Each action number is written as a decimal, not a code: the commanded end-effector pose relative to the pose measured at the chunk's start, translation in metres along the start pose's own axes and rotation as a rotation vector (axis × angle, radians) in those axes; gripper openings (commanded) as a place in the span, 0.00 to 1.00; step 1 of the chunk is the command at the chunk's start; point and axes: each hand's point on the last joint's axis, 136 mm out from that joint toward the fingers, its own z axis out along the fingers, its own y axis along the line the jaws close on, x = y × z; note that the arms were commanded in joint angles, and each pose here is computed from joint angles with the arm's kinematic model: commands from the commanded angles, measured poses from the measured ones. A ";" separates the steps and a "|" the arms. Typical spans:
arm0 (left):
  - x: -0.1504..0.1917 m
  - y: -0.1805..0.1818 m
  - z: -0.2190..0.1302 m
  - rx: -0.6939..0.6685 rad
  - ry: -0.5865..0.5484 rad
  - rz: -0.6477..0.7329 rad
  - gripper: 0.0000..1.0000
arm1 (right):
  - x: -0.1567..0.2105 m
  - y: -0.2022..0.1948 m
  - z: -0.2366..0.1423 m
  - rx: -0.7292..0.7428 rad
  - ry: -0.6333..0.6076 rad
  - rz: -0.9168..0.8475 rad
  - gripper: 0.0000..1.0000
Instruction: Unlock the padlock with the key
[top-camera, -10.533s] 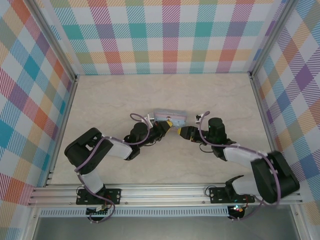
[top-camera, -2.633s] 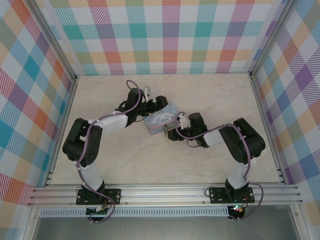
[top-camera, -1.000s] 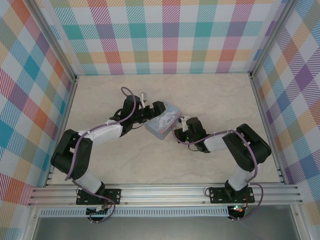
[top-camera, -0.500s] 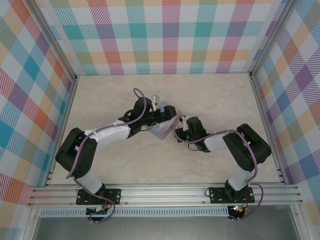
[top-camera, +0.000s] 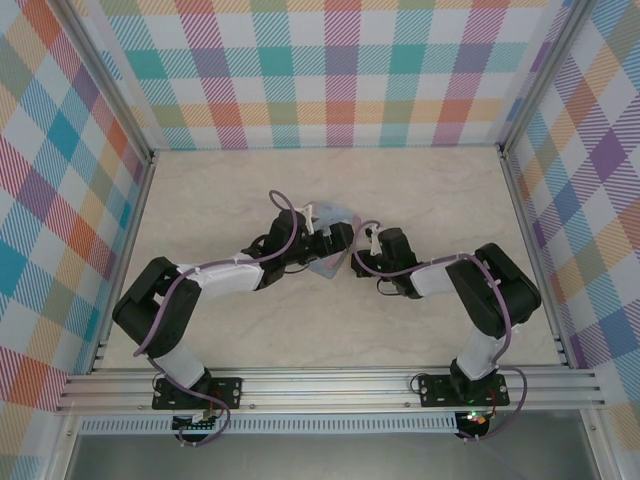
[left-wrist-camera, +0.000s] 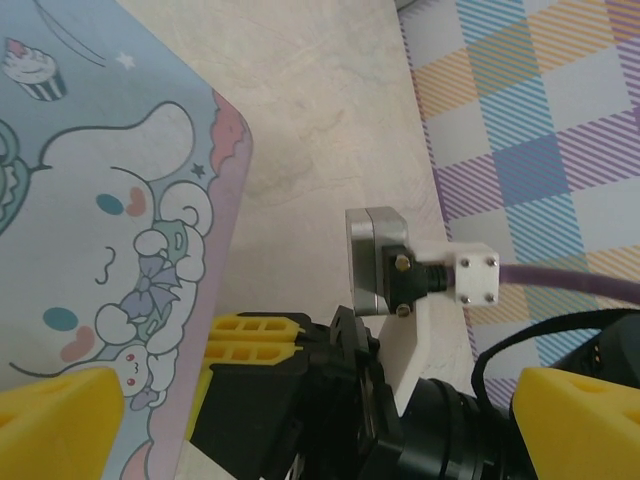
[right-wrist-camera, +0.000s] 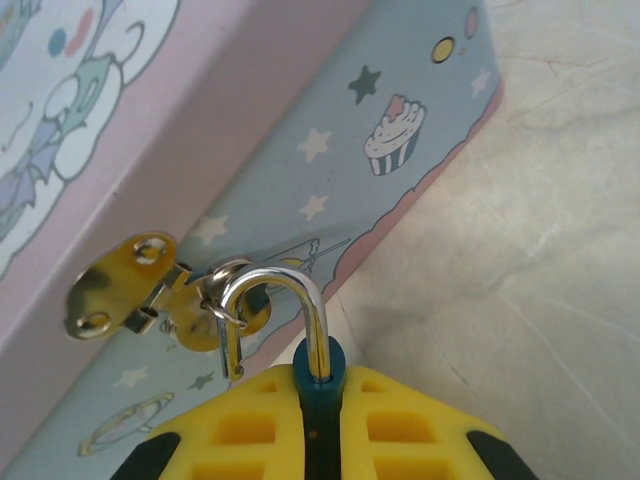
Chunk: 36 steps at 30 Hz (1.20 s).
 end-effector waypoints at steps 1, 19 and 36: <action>0.035 0.040 -0.002 -0.117 0.077 -0.073 1.00 | -0.026 0.005 0.003 -0.033 -0.060 0.033 0.07; 0.051 0.057 0.002 -0.130 0.091 -0.111 1.00 | -0.054 0.008 0.022 -0.064 -0.069 0.079 0.07; 0.032 0.070 -0.028 -0.199 0.033 -0.107 1.00 | -0.045 -0.019 -0.019 0.037 -0.052 0.035 0.07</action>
